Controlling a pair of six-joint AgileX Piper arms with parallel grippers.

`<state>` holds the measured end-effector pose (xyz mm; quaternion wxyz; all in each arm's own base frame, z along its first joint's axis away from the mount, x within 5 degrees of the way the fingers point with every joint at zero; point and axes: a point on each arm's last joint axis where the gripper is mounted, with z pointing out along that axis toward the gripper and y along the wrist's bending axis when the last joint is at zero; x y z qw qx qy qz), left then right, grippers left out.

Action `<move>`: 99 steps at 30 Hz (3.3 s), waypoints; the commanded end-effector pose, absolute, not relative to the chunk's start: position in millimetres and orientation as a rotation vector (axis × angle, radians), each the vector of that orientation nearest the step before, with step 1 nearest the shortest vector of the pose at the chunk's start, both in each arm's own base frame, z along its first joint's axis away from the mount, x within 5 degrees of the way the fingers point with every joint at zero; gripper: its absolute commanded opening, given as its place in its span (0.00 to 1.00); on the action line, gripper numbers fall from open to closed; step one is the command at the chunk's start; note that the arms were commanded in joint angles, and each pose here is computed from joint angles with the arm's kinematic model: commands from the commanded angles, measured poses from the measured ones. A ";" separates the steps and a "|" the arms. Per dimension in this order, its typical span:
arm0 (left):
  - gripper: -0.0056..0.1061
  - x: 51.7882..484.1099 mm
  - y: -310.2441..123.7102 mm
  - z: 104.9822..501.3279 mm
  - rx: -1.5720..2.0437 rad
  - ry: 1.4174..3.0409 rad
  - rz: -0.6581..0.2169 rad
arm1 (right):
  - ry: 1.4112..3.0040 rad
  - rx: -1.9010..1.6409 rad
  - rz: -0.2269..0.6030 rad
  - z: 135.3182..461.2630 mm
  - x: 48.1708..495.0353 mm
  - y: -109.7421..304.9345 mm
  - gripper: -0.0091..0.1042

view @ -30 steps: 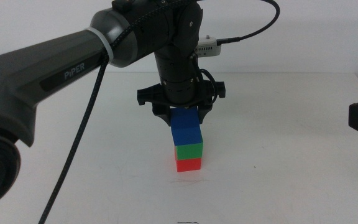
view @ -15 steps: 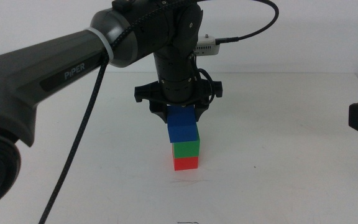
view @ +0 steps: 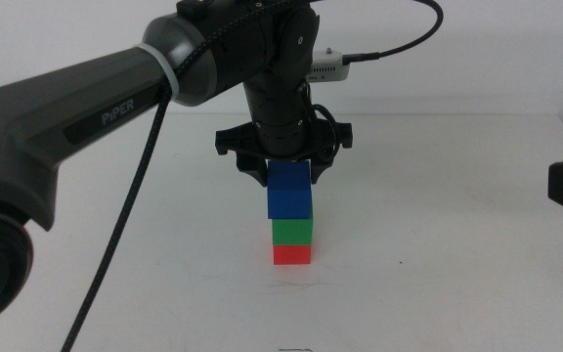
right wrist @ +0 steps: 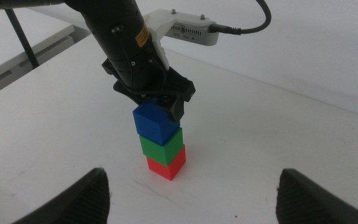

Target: Stack red cubes first, then green, then blue cubes in a specific spot.

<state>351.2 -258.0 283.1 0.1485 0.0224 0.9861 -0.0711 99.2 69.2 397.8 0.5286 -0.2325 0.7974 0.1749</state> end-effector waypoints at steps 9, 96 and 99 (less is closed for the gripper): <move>0.75 345.7 -255.9 317.0 0.103 2.732 -0.282 | 1.806 -0.536 0.419 411.6 100.1 68.2 0.86; 0.87 55.5 -9.2 225.2 0.133 1.761 -0.174 | 1.728 -0.048 0.006 220.1 53.3 0.8 0.86; 0.87 55.1 -9.7 207.6 0.138 1.752 -0.179 | 1.727 -0.011 -0.025 200.7 50.4 -1.5 0.86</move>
